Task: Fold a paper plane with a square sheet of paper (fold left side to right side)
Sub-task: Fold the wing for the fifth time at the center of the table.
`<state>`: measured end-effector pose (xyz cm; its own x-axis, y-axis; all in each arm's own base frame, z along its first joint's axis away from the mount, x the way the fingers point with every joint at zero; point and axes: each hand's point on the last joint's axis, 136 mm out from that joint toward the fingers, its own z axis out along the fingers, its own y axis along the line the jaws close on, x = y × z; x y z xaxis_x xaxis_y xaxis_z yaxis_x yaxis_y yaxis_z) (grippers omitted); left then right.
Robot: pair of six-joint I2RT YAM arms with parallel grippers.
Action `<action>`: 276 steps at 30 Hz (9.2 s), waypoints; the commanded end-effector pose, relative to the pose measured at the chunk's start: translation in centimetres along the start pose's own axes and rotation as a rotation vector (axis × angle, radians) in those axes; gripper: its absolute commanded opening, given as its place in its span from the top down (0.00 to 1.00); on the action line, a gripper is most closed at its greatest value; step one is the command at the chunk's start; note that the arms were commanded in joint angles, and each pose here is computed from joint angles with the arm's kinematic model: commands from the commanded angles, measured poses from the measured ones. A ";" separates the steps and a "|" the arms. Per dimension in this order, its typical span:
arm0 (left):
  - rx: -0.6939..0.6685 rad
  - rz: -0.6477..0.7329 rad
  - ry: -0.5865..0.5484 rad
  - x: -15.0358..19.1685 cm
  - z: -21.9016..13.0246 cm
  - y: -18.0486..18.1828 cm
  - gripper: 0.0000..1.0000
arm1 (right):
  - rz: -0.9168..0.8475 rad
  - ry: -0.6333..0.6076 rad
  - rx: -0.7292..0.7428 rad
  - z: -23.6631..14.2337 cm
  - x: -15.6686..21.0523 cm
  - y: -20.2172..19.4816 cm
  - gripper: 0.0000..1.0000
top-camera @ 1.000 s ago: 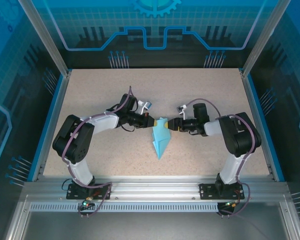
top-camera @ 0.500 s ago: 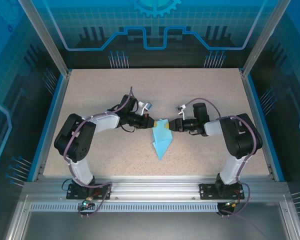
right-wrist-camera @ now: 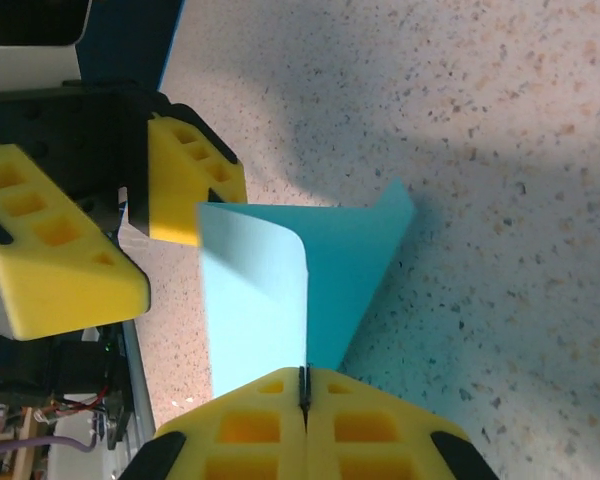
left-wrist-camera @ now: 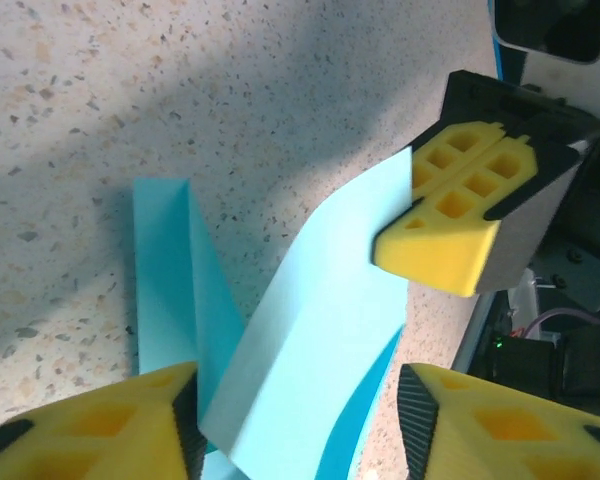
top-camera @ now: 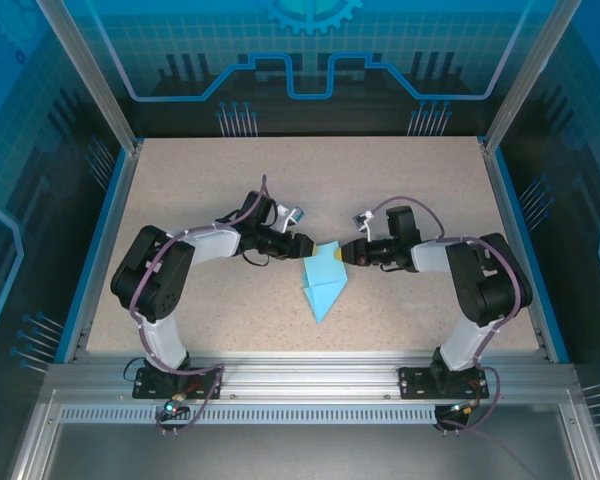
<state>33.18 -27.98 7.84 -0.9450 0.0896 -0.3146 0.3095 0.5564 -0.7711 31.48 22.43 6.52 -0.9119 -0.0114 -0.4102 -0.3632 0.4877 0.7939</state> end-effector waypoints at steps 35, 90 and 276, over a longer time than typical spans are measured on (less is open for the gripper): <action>-0.737 0.502 0.177 8.2 0.7 -2.5 0.24 | 0.446 0.029 0.333 3.9 -1.5 0.8 0.95; -0.663 0.421 0.168 8.0 1.1 -1.9 0.89 | 0.244 -0.050 0.464 -0.5 -4.8 1.0 0.56; -0.093 -0.188 -0.109 -4.6 -0.8 9.6 0.97 | 0.312 -0.093 0.218 9.2 -4.7 0.0 0.41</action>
<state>39.47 -22.80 2.26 -0.9727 -0.1147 -0.2016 0.0882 0.6210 -0.7789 36.99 30.17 4.17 -0.9424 0.2550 -0.2163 -0.0047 0.6367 0.7711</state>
